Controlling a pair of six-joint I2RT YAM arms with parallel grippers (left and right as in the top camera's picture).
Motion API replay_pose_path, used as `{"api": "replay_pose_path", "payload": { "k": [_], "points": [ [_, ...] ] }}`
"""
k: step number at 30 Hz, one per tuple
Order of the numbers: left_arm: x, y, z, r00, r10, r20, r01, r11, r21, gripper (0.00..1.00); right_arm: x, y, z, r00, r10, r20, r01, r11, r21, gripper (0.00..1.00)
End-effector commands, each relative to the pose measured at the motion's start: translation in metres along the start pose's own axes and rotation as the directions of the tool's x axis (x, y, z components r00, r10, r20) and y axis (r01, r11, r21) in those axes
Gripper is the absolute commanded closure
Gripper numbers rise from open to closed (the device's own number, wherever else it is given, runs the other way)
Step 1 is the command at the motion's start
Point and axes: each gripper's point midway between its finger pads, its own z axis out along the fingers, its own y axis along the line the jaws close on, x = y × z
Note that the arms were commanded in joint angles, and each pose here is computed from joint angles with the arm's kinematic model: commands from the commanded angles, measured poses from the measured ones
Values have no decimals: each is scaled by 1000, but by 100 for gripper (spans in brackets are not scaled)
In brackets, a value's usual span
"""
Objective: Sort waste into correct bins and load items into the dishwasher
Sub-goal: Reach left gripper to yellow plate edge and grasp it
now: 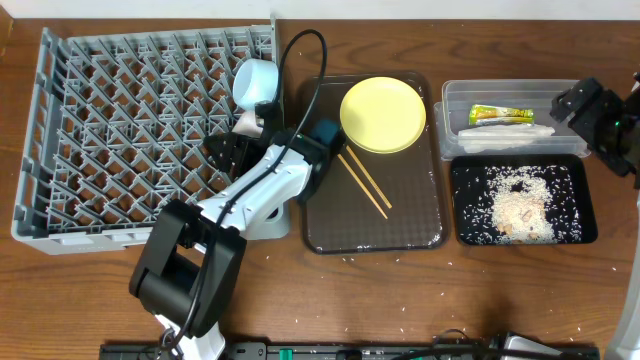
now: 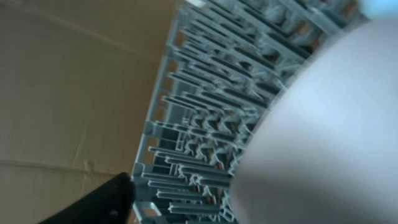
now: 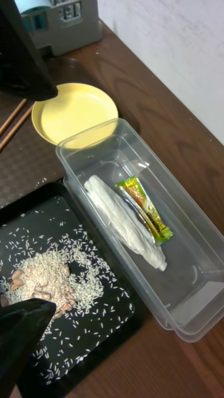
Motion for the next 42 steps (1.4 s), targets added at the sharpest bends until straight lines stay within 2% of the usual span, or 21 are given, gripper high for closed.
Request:
{"api": "replay_pose_path", "payload": {
  "k": [1,6,9,12,15,18,19,22,23,26,29,30,33,34,35,42],
  "points": [
    [-2,-23,-9,992,116,-54,-103,976,192,21,-1,-3,-1,1000,17,6,-17,1000,11,1],
    [-17,-25,-32,996,63,-62,-34,920,390,20,-1,-3,-1,1000,17,6,-17,1000,11,1],
    [-19,-30,-50,996,24,-84,24,852,524,20,-1,-3,-1,1000,17,6,-17,1000,11,1],
    [-21,-37,-75,994,-5,-110,78,741,667,20,-1,-3,-1,1000,17,6,-17,1000,11,1],
    [-24,-53,-102,990,-17,-137,120,594,795,20,-1,-3,-1,1000,17,6,-17,1000,11,1],
    [-42,-75,-142,986,-54,-158,167,364,916,20,-1,-3,-1,1000,17,6,-17,1000,11,1],
    [-47,-77,-148,982,-72,-177,190,328,925,20,-1,-3,-1,1000,17,6,-17,1000,11,1],
    [-83,-71,-178,931,-159,-329,346,92,934,20,-1,-3,-1,1000,17,6,-17,1000,11,1],
    [-93,-65,-180,919,-185,-347,365,68,929,20,-1,-3,-1,1000,17,6,-17,1000,11,1],
    [-119,-56,-185,894,-271,-358,379,30,925,20,-1,-3,-1,1000,17,6,-17,1000,11,1],
    [-129,-67,-170,845,-341,-412,463,81,882,20,-1,-3,-1,1000,17,6,-17,1000,11,1],
    [-131,-78,-167,831,-341,-441,492,77,867,20,-1,-3,-1,1000,17,6,-17,1000,11,1],
    [-129,-137,-154,786,-295,-543,581,53,812,20,-1,-3,-1,1000,17,6,-17,1000,11,1],
    [-121,-169,-149,758,-240,-606,631,34,775,20,-1,-3,-1,1000,17,6,-17,1000,11,1],
    [-116,-182,-147,744,-218,-632,653,31,757,21,-1,-3,-1,1000,17,6,-17,1000,11,1],
    [-99,-220,-136,679,-169,-715,730,47,682,38,-1,-3,-1,1000,17,6,-17,1000,11,1]
  ]
}}
